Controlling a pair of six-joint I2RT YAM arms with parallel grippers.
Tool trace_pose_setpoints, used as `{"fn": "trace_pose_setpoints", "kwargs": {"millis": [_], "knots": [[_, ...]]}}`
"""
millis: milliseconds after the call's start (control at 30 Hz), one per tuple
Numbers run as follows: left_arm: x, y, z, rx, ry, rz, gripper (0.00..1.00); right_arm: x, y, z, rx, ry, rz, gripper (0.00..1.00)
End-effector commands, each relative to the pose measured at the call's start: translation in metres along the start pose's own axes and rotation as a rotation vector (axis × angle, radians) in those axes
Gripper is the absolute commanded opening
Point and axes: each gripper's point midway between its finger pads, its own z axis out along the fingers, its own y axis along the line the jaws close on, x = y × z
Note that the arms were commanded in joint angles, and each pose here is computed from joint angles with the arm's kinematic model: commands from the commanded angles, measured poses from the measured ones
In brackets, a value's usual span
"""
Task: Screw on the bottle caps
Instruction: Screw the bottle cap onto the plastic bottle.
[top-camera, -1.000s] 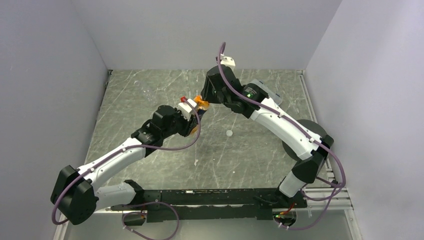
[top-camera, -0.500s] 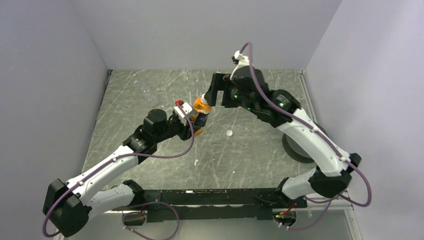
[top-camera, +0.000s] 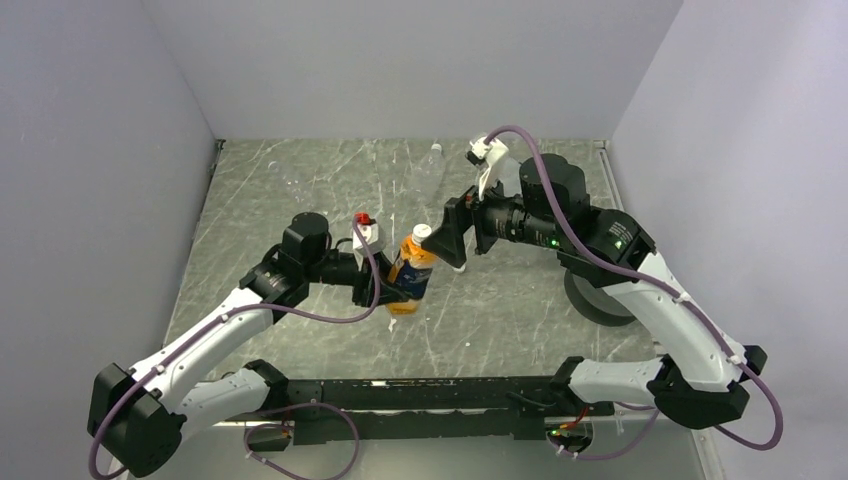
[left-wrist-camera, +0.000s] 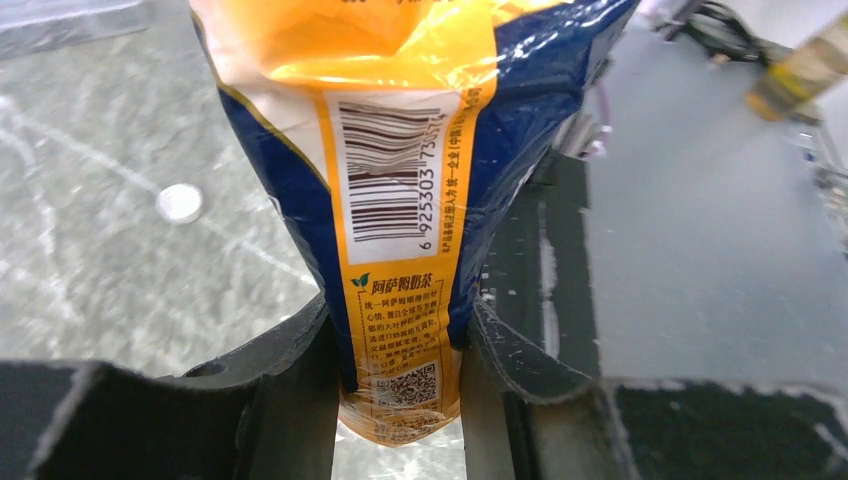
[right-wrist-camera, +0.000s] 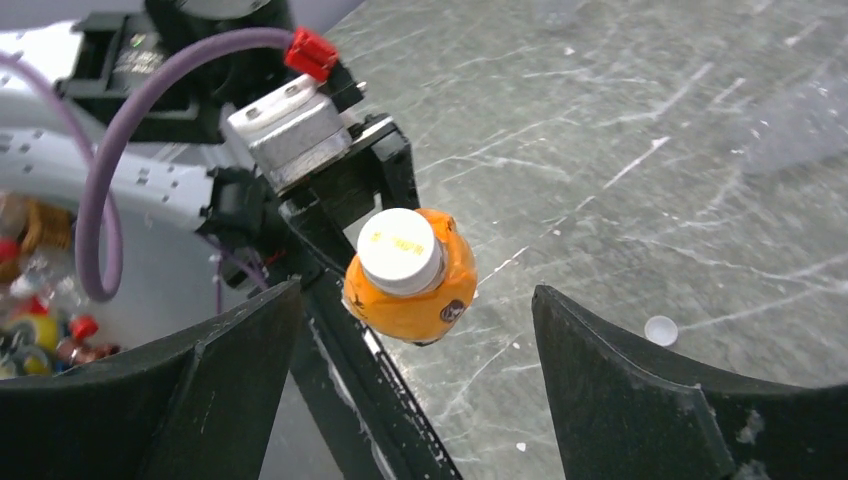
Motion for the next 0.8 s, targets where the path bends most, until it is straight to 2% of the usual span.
{"fn": "trace_pose_setpoints", "kwargs": {"millis": [0,267,767], "knots": [[-0.025,-0.044,-0.009,0.239,-0.046,0.047,0.00,-0.008,0.032,-0.016,-0.186,-0.033,-0.111,0.85],[-0.025,-0.049,-0.009,0.270,-0.041,0.043,0.00,-0.008,0.049,-0.009,-0.288,-0.009,-0.099,0.65],[-0.023,-0.047,-0.009,0.260,-0.038,0.037,0.00,-0.013,0.055,0.003,-0.328,-0.016,-0.070,0.55]]}}
